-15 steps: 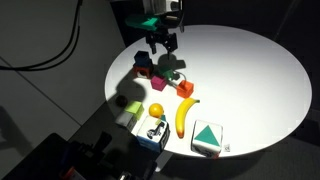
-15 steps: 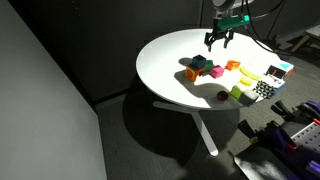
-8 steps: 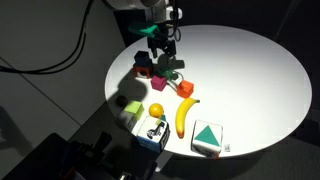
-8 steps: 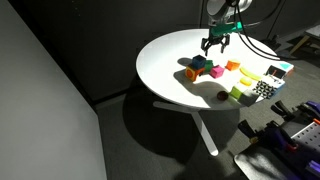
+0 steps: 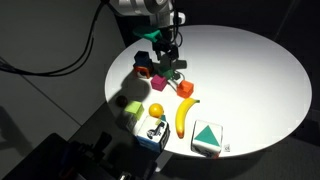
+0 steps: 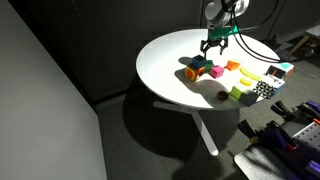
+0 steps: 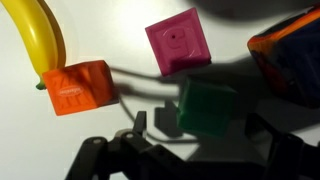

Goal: Put the dark green block on the pink block

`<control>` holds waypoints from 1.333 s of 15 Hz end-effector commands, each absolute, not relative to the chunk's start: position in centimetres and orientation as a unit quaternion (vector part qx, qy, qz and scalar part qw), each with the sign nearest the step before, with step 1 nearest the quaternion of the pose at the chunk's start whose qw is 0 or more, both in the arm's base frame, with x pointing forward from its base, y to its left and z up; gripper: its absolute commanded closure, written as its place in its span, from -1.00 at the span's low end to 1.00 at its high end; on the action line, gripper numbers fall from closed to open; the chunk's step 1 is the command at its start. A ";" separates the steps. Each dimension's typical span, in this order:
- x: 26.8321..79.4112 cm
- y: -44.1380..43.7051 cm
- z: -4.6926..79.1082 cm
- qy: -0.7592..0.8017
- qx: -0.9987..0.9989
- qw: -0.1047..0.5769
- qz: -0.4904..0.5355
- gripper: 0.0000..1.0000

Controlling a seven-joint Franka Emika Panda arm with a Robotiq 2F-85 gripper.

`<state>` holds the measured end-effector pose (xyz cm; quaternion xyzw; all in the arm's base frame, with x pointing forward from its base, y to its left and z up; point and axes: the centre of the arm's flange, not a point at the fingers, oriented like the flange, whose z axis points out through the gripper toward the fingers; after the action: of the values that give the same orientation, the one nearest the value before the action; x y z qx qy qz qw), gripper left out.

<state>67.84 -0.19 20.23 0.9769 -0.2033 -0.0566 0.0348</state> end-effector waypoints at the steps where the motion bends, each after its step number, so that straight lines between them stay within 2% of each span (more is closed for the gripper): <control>1: 69.3 0.0 19.4 -0.224 0.973 0.037 -0.047 -1.00; 20: 70.4 1.3 16.5 -0.212 0.975 0.053 -0.041 -1.00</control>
<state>69.38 1.12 16.66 0.9763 -0.2055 -0.0493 0.0474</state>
